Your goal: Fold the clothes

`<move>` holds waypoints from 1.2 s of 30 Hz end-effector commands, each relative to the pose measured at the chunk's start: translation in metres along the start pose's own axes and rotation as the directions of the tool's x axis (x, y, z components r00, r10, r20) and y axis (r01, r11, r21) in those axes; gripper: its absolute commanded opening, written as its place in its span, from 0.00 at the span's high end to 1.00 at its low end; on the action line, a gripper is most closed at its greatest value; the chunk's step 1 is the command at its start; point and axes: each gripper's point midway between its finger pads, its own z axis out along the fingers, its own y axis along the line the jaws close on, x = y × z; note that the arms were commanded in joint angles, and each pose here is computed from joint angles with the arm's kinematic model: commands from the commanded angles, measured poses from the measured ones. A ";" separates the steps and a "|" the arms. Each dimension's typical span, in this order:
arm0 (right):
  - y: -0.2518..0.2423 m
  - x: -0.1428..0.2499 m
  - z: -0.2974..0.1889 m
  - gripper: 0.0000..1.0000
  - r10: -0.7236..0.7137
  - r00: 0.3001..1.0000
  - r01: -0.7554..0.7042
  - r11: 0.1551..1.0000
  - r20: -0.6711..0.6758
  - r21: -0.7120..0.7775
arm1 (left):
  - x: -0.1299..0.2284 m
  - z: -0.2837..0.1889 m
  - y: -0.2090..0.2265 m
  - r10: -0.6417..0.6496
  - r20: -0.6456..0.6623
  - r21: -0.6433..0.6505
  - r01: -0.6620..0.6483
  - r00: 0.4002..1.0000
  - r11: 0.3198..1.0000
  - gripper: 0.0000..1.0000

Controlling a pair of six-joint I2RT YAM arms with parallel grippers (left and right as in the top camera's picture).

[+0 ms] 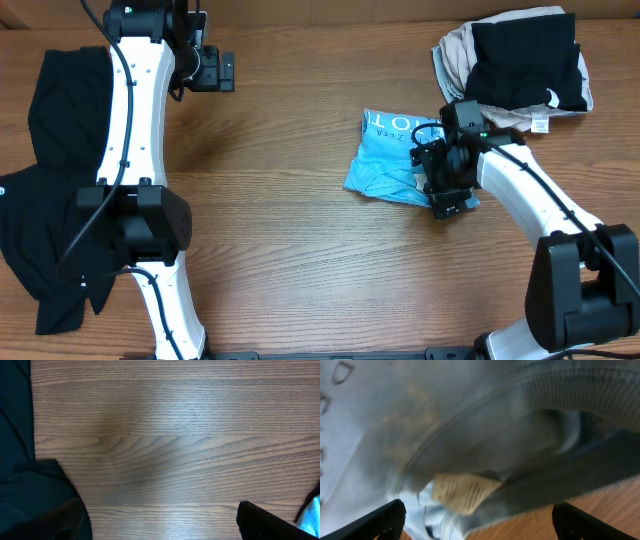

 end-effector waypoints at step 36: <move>-0.007 -0.007 0.043 0.31 -0.345 0.931 0.338 0.938 -0.118 -0.078 | 0.003 -0.006 -0.002 0.025 0.000 0.009 -0.025 1.000 1.000 0.00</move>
